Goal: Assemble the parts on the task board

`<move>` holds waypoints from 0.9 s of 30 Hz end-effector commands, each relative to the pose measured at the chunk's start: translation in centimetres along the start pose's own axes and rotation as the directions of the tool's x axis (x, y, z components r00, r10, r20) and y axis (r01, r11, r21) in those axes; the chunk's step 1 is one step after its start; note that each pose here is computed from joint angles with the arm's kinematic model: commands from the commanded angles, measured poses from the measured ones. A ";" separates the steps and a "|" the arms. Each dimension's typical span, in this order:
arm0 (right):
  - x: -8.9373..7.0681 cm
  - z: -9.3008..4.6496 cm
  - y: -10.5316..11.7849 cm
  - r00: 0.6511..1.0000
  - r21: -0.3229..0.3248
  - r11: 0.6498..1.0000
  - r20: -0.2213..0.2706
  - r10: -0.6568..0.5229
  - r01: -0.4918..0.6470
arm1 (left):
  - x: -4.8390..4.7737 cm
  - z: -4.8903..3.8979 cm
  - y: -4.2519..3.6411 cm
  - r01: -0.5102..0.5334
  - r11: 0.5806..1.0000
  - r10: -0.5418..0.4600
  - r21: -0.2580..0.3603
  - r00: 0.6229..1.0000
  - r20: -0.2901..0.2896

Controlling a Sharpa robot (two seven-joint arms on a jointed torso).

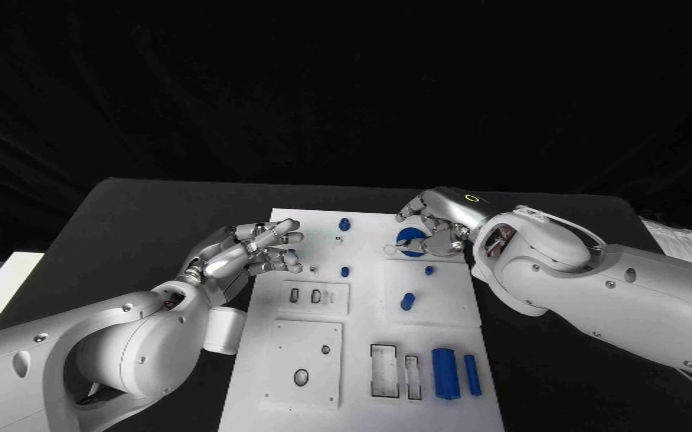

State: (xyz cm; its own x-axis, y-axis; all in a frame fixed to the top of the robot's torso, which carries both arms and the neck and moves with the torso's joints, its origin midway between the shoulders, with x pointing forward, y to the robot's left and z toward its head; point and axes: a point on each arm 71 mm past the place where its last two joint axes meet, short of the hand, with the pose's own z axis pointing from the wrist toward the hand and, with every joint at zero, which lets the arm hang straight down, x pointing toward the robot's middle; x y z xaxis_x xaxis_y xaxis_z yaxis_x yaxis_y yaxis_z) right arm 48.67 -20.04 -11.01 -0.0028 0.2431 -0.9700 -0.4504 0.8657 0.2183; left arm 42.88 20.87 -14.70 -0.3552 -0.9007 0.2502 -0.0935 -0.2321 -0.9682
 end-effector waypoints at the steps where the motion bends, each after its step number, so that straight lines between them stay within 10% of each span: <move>1: 0.1 -0.3 -0.7 1.000 0.024 1.000 -0.022 -0.010 0.010 | 0.26 0.02 -0.07 0.009 1.000 -0.009 0.005 1.000 -0.024; 27: 0.9 -0.9 -2.9 0.997 0.080 0.997 -0.073 -0.017 0.022 | 0.17 -0.05 -0.10 0.009 1.000 -0.009 0.005 1.000 -0.022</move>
State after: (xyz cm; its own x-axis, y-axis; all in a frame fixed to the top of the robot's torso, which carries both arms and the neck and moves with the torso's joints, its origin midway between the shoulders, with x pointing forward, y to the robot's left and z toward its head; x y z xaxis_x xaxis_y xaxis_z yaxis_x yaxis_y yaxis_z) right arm 49.11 -22.69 -12.46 -0.0465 0.2080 -0.9770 -0.3827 0.8997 0.2098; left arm 42.87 20.95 -14.71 -0.3545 -0.9010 0.2501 -0.0942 -0.2316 -0.9682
